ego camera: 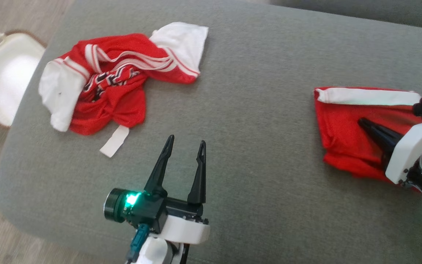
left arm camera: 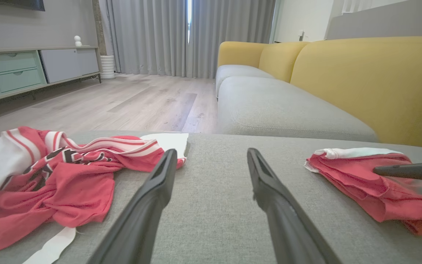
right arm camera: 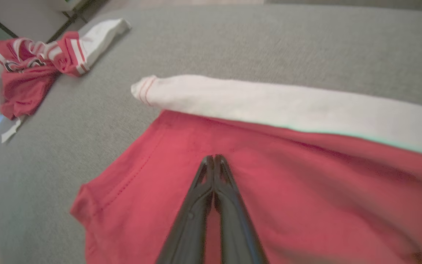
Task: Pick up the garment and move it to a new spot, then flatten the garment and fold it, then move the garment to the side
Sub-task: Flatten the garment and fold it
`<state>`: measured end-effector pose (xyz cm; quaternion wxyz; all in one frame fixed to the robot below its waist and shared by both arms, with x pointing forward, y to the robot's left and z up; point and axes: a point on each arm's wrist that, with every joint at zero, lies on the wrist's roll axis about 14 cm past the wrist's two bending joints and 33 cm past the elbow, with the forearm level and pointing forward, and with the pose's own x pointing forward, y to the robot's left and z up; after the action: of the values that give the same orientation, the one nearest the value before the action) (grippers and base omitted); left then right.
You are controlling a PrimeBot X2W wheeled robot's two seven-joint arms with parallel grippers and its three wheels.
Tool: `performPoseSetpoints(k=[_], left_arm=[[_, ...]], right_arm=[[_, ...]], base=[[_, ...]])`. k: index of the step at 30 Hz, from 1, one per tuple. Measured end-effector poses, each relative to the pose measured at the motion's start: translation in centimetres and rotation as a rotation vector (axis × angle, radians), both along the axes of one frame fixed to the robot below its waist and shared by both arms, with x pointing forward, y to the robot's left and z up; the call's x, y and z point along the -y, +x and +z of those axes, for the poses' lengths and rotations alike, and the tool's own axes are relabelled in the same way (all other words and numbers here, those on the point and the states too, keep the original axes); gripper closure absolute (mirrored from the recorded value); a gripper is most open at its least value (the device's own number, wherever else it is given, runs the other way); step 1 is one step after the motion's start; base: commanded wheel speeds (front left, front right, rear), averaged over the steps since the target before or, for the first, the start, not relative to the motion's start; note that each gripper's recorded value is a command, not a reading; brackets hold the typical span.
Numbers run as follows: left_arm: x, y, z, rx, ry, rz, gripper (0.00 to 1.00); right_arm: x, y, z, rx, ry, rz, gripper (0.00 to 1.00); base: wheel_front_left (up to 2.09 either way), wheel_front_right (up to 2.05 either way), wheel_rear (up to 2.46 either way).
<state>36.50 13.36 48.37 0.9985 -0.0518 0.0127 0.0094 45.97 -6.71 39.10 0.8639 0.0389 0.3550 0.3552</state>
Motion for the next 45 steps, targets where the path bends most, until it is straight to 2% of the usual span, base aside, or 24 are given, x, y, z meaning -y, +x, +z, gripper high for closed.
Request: performPoseSetpoints(k=[5,13,16,19,22,27,38,44,45], left_arm=[[-0.8,-0.2,-0.2,-0.012,0.006,0.032,0.00],[-1.7,-0.3,-0.4,-0.023,0.007,0.069,0.00],[-1.7,-0.4,-0.4,-0.025,0.007,0.071,0.00],[-1.7,-0.4,-0.2,-0.020,0.006,0.070,0.00],[-1.6,-0.5,0.0,-0.012,0.006,0.068,0.00],[-1.4,-0.6,0.7,0.011,0.005,0.062,0.00],[-0.5,-0.8,0.9,0.027,0.010,0.023,0.00],[-0.2,-1.2,1.4,0.051,0.028,0.001,0.00],[-0.3,-1.6,1.4,0.053,0.028,0.004,0.00]], right_arm=[[-1.2,1.2,-1.7,-0.023,-0.038,0.028,1.00],[-2.0,5.5,-1.1,0.070,-0.061,0.003,1.00],[-1.8,7.1,-0.2,0.128,-0.057,-0.021,1.00],[-0.7,9.8,2.3,0.264,-0.035,-0.088,1.00],[-0.5,10.5,3.7,0.312,-0.008,-0.116,1.00],[-2.8,7.4,3.8,0.275,0.066,-0.070,1.00],[-3.9,-4.9,0.0,0.012,0.116,0.073,1.00],[-5.6,-9.3,0.8,-0.021,0.174,0.115,1.00],[-5.8,-9.8,1.7,0.014,0.219,0.088,0.88]], base=[[0.00,0.00,0.00],[0.00,0.00,0.00],[0.00,0.00,0.00],[0.00,0.00,0.00],[0.00,0.00,0.00],[0.00,0.00,0.00],[0.00,0.00,0.00],[0.00,0.00,0.00],[0.00,0.00,0.00]])
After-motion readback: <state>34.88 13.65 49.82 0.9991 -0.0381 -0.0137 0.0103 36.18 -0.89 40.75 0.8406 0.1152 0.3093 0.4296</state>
